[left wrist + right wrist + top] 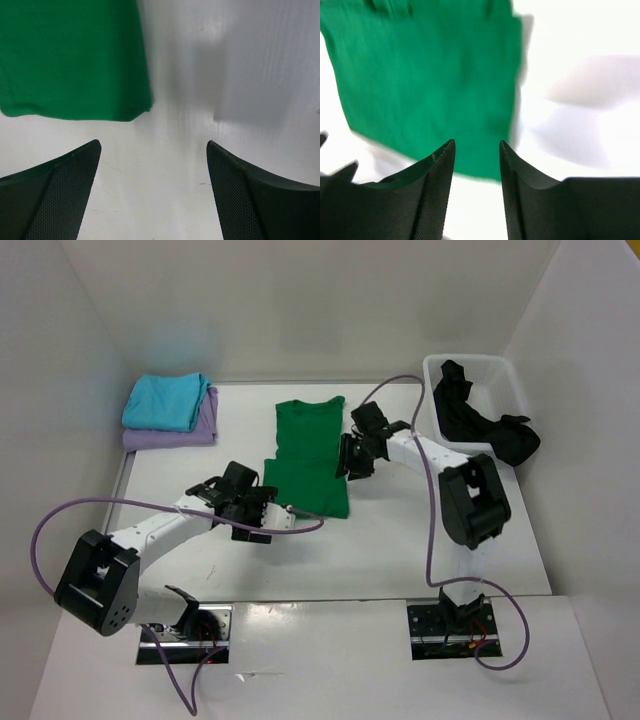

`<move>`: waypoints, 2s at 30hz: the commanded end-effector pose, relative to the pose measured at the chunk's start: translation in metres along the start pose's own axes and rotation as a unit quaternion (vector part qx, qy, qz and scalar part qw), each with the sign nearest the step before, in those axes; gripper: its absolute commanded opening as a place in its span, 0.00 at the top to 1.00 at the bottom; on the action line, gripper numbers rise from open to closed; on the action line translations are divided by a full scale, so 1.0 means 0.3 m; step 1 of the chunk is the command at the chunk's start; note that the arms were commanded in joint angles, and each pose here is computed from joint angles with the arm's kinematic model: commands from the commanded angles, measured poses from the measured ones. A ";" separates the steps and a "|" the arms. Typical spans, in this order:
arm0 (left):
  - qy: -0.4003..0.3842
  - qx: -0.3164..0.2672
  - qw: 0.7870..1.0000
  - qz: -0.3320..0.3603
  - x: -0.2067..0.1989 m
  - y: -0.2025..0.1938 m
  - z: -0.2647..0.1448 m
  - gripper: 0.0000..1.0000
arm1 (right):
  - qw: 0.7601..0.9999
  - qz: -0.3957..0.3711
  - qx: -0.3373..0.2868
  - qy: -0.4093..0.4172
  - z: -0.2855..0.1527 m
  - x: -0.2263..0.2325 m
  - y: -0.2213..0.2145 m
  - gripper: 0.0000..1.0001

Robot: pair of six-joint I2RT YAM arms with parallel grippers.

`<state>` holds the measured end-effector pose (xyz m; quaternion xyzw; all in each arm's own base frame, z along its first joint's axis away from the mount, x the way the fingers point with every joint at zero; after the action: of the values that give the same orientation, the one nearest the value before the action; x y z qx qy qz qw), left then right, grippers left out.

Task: Fold and stack the t-shirts
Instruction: Fold the folded rectangular tshirt in 1/3 of the way, then grab one side of the 2/3 rectangular tshirt with both arms

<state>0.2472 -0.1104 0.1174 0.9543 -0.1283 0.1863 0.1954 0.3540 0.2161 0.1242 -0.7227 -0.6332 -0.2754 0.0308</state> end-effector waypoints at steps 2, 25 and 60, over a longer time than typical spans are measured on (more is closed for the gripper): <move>-0.022 -0.014 1.000 0.000 -0.050 0.004 0.031 0.08 | 0.999 0.024 -0.018 0.018 -0.116 -0.009 -0.074 0.53; -0.021 -0.038 0.998 0.041 -0.005 0.018 0.150 0.59 | 0.997 0.053 0.062 0.010 0.027 -0.076 -0.306 0.83; -0.036 -0.056 0.994 0.080 -0.015 0.142 0.105 0.13 | 0.993 0.080 0.080 -0.038 -0.090 -0.173 -0.343 0.38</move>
<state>0.2322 -0.1464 0.0930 0.9431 -0.2220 0.1450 0.2005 0.2420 0.1769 0.1024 -0.7706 -0.6039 -0.1874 0.0799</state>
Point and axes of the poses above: each gripper's point midway between its finger pads, its own z axis out along the fingers, its own x axis along the line the jaws close on, y = z × x, the point moved 7 cm from there along -z, back along the fingers, and after that the axes turned 7 degrees about z, right-handed, at the moved point
